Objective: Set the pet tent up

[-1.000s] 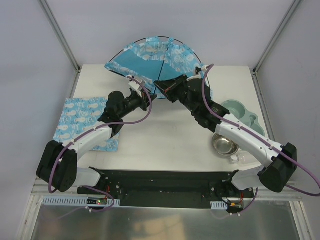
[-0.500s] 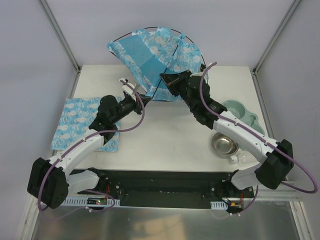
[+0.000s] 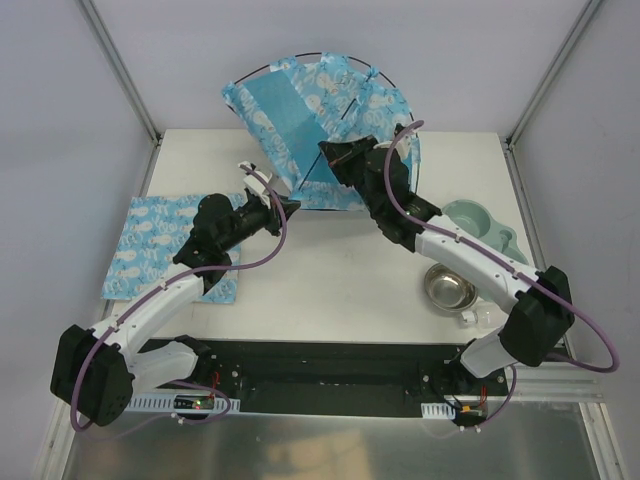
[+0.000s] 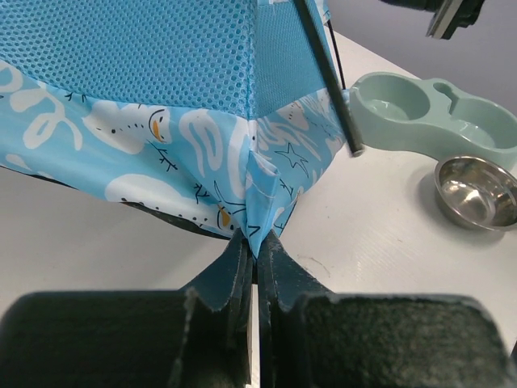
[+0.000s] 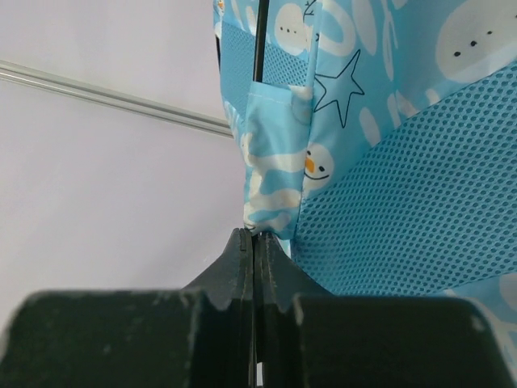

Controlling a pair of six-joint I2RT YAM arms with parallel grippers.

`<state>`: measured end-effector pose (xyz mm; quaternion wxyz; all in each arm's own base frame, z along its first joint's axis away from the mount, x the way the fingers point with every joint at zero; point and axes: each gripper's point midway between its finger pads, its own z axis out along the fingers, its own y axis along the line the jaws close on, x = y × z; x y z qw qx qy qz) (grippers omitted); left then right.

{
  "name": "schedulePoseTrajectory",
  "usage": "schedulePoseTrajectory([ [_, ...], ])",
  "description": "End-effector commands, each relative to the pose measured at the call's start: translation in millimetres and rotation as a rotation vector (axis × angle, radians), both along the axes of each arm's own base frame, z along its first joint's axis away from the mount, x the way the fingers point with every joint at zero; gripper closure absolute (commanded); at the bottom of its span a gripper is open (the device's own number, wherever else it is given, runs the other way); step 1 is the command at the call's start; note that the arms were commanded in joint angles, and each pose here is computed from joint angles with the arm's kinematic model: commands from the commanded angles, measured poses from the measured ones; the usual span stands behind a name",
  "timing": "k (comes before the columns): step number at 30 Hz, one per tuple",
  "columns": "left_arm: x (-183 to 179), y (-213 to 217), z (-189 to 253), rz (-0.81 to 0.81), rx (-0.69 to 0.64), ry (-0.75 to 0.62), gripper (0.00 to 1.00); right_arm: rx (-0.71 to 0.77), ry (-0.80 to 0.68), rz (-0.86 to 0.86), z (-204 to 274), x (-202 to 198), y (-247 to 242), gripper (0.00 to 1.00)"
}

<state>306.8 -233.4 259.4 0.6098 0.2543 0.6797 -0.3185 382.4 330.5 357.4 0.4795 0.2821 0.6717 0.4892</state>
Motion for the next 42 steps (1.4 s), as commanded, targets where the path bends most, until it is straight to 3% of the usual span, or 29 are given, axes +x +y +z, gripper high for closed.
schedulePoseTrajectory([
  [1, -17, -8, 19, -0.083, -0.025, -0.04, 1.0, -0.152, 0.022, -0.162, -31, 29, -24, 1.0],
  [12, -17, -5, 14, -0.07, -0.012, -0.036, 1.0, -0.18, 0.043, -0.177, -51, 35, -22, 1.0],
  [28, -16, 3, 8, -0.03, 0.002, -0.005, 1.0, -0.072, 0.059, -0.149, -42, 21, -42, 1.0],
  [42, -18, 6, 9, -0.025, 0.003, -0.013, 1.0, -0.135, 0.091, -0.195, -63, 31, -47, 1.0],
])
